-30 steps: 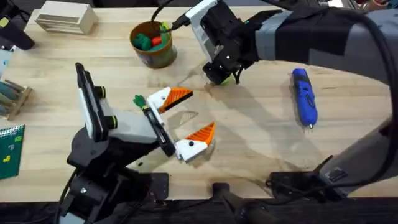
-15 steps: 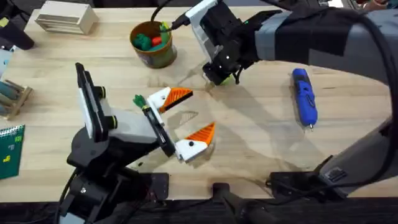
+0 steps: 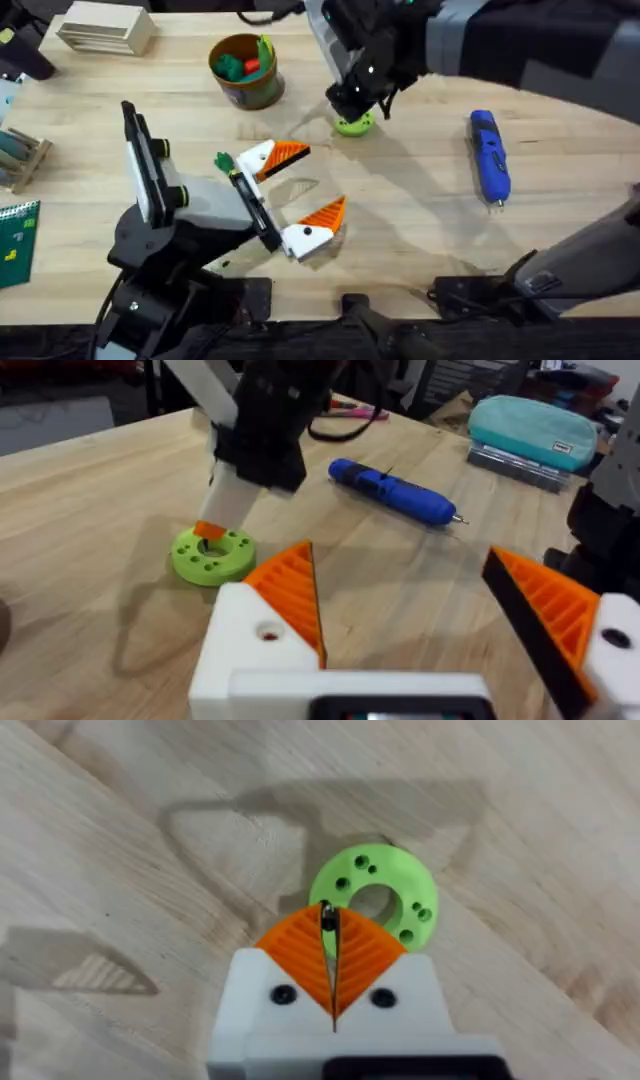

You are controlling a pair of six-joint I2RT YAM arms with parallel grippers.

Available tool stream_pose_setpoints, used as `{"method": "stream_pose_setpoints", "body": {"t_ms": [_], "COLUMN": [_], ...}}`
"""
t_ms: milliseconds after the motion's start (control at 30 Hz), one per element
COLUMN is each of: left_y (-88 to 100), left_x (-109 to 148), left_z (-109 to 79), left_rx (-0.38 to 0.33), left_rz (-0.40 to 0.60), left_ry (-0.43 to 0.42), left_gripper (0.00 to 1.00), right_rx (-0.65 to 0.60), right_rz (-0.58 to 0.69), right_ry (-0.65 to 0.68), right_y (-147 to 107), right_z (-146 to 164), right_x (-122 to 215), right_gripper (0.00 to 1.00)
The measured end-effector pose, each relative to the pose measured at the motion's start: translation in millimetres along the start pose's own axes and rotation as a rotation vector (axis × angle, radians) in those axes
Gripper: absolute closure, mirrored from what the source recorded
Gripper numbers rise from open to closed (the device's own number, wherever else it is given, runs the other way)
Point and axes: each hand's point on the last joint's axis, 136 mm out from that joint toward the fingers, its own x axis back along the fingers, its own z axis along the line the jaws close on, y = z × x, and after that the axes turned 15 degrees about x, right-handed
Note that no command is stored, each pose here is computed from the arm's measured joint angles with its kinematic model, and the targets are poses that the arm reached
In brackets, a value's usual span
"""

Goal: Pick up the gripper from the table and insert it into the empty holder that is missing its gripper. Then pick up a screw, insert it into the mounting hole, and use the screwdriver to tighten it. Finally, clean up the table by picking up the vegetable and placing it into the bucket.

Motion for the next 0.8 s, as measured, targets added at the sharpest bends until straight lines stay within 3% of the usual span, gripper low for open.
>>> {"method": "stream_pose_setpoints", "body": {"t_ms": [400, 800], "left_y": [0.0, 0.0], "left_x": [0.0, 0.0], "left_z": [0.0, -0.1], "left_rx": [0.0, 0.0], "left_rz": [0.0, 0.0], "left_ry": [0.0, 0.0], "left_gripper": [0.014, 0.014], "right_rx": [0.002, 0.089], "right_rz": [0.02, -0.146], "right_ry": [0.055, 0.187], "right_y": [21.6, 75.5], "right_z": [-4.4, 45.6], "right_x": [66.8, 136.2], "right_gripper": [0.993, 0.994]}}
